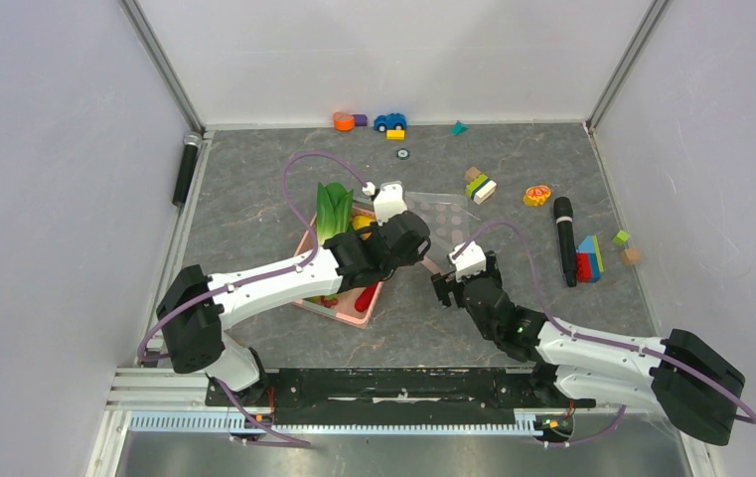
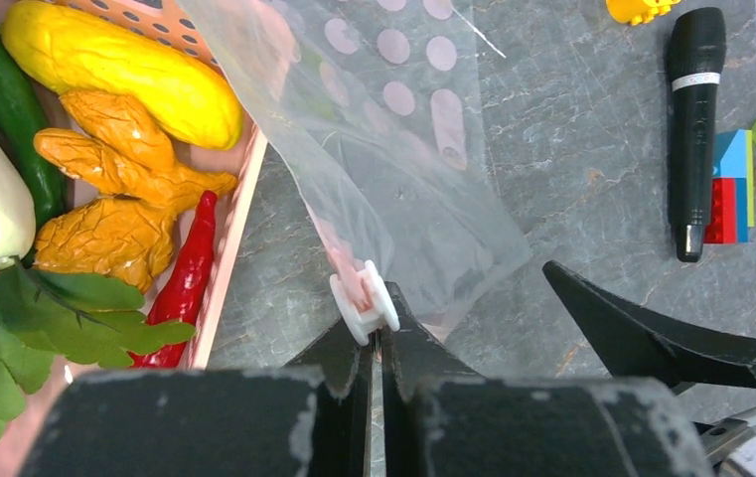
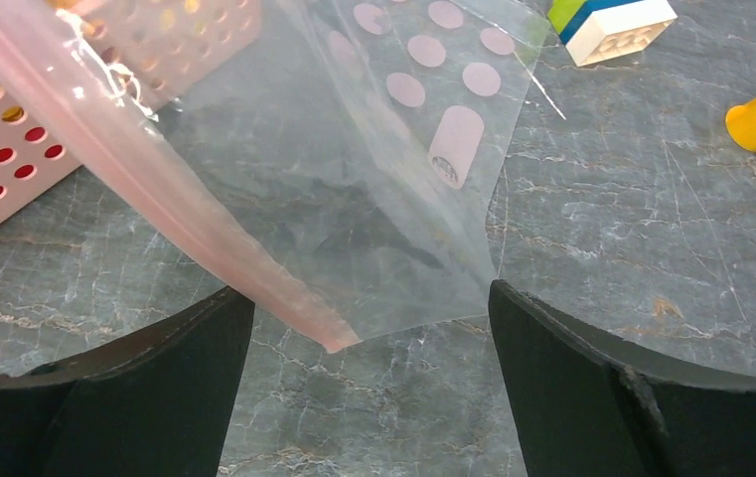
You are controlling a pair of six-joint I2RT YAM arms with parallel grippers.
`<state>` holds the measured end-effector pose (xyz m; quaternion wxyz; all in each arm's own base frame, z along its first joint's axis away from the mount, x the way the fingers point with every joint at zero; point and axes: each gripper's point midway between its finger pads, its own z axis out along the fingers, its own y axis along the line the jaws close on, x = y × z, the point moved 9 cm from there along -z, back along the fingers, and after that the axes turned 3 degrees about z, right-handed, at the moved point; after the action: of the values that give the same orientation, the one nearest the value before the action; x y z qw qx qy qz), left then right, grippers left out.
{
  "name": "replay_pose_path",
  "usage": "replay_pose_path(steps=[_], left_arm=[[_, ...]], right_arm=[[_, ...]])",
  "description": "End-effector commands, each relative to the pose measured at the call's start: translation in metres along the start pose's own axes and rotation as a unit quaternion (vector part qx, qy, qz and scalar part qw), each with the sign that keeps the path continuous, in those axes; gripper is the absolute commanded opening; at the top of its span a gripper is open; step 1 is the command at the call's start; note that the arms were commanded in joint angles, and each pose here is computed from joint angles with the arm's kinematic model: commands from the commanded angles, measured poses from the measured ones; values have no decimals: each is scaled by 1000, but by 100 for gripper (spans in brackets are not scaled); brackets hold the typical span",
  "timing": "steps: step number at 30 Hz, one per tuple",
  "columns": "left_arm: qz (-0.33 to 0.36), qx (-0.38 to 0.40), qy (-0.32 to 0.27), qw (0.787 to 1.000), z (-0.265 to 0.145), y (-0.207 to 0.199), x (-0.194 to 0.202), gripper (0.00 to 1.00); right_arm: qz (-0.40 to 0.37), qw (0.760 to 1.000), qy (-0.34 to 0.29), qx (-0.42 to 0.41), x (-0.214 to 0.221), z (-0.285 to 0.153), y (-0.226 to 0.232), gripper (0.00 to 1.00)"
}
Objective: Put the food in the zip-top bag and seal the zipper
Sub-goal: Open the zipper of the food storage bag at the center of the board.
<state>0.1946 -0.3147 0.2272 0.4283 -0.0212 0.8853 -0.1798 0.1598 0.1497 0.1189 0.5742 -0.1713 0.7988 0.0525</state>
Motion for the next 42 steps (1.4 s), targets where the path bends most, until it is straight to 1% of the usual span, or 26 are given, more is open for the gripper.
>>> replay_pose_path(steps=[1, 9, 13, 18, 23, 34, 39, 42], left_arm=[[-28, -10, -26, 999, -7, -3, -14, 2], [-13, -31, -25, 999, -1, -4, -14, 2], [-5, -37, -32, 999, 0, -6, -18, 2], [1, -41, -38, 998, 0, -6, -20, 2], [7, -45, -39, 998, 1, -5, -19, 2], [13, -42, -37, 998, 0, -5, -20, 2], [10, -37, -31, 999, -1, -5, -19, 2], [9, -37, -31, 999, -1, -5, -18, 2]], right_arm=[[31, 999, -29, 34, -22, 0, -1, 93], [23, 999, -37, 22, -30, -6, -2, 92], [-2, 1000, -21, 18, -33, -8, -3, 92], [-28, 999, -2, 34, -37, -10, -7, 92], [-33, 999, -6, 4, -44, -14, -5, 92], [-44, 999, -5, 22, -48, -19, -12, 90], [-61, 998, 3, -18, -45, -16, -4, 90], [-67, 996, 0, -63, -46, -15, 4, 91]])
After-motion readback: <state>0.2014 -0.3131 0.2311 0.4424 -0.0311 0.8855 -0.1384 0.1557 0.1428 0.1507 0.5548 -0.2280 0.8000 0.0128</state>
